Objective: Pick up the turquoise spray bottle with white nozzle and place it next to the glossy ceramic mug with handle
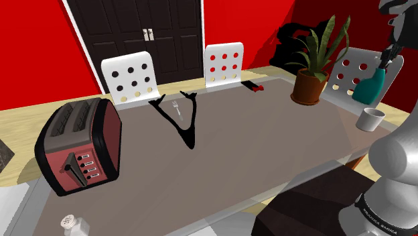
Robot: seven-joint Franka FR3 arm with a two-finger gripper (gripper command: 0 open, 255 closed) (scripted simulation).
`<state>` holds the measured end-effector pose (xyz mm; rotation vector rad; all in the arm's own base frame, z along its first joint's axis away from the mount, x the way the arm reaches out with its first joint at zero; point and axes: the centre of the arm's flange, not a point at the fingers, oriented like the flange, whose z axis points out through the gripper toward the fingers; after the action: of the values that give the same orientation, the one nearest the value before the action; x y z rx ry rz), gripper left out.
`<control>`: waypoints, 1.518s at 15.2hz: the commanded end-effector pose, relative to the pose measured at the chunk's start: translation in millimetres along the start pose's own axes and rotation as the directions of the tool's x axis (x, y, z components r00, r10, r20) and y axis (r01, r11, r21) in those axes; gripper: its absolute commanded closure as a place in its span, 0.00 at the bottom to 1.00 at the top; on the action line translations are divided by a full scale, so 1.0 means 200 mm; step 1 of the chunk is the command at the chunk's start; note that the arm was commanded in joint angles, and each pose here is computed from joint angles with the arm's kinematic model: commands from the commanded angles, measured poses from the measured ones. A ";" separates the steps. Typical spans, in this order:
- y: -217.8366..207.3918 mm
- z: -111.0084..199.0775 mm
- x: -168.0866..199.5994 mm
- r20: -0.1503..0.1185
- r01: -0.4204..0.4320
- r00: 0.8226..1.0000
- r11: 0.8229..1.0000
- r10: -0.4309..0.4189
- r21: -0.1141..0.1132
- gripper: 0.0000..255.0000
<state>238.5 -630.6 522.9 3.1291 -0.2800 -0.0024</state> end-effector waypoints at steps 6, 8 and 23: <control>0.00 0.18 0.00 0.000 0.000 1.000 1.000 0.000 -0.001 1.00; 0.00 0.24 0.00 0.000 0.000 1.000 1.000 0.000 -0.001 1.00; 0.00 0.46 0.00 0.000 0.000 1.000 1.000 0.000 -0.001 1.00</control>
<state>238.1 -629.5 429.9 3.1286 -0.2799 -0.0023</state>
